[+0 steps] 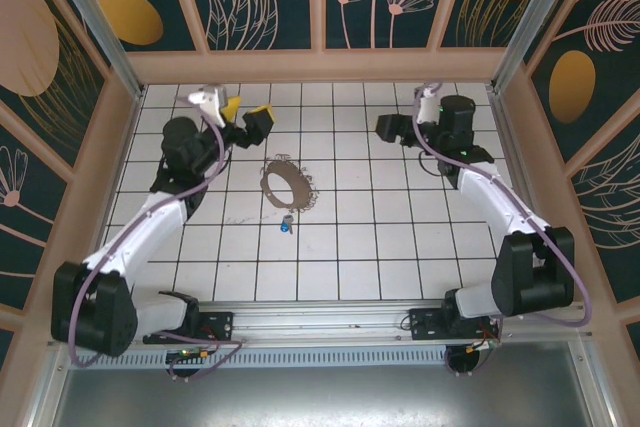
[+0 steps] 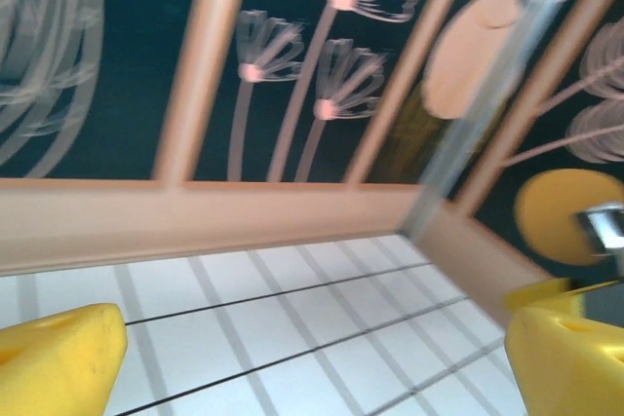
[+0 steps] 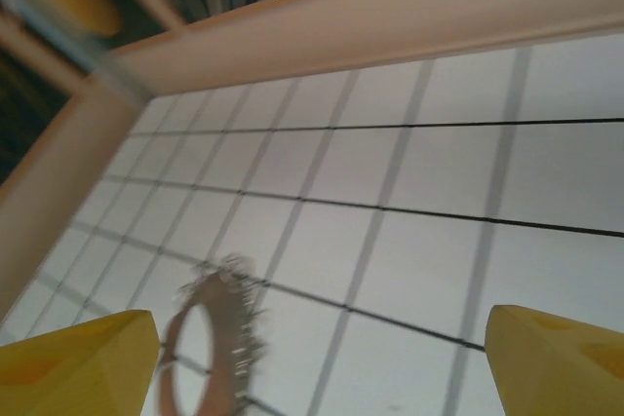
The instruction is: Put the keys on the keyring
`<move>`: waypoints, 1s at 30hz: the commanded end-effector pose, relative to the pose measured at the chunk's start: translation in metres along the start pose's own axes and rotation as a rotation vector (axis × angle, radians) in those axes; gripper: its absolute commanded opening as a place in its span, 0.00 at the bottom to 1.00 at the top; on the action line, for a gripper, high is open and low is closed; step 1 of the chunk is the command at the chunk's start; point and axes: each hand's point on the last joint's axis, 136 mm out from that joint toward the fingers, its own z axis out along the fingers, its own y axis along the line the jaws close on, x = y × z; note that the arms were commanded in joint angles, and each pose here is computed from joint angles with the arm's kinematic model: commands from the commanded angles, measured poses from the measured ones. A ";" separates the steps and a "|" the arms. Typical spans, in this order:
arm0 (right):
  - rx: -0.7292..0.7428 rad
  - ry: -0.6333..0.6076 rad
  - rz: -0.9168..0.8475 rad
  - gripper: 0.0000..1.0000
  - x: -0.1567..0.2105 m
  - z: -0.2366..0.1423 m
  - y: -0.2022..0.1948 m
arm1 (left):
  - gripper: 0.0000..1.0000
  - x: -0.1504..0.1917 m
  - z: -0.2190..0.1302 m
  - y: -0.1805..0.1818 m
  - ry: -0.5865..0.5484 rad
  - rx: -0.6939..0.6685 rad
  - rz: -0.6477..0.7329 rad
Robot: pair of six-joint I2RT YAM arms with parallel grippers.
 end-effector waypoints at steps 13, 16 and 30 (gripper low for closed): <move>0.621 -0.464 0.044 0.99 -0.009 -0.067 -0.150 | 0.99 0.042 -0.105 0.150 -0.084 -0.648 0.273; 0.673 -0.452 -0.007 0.99 0.002 -0.073 -0.160 | 0.99 0.057 -0.110 0.164 -0.055 -0.679 0.288; 0.698 -0.422 -0.174 0.99 0.025 -0.075 -0.172 | 0.99 0.099 -0.140 0.185 -0.143 -0.744 0.244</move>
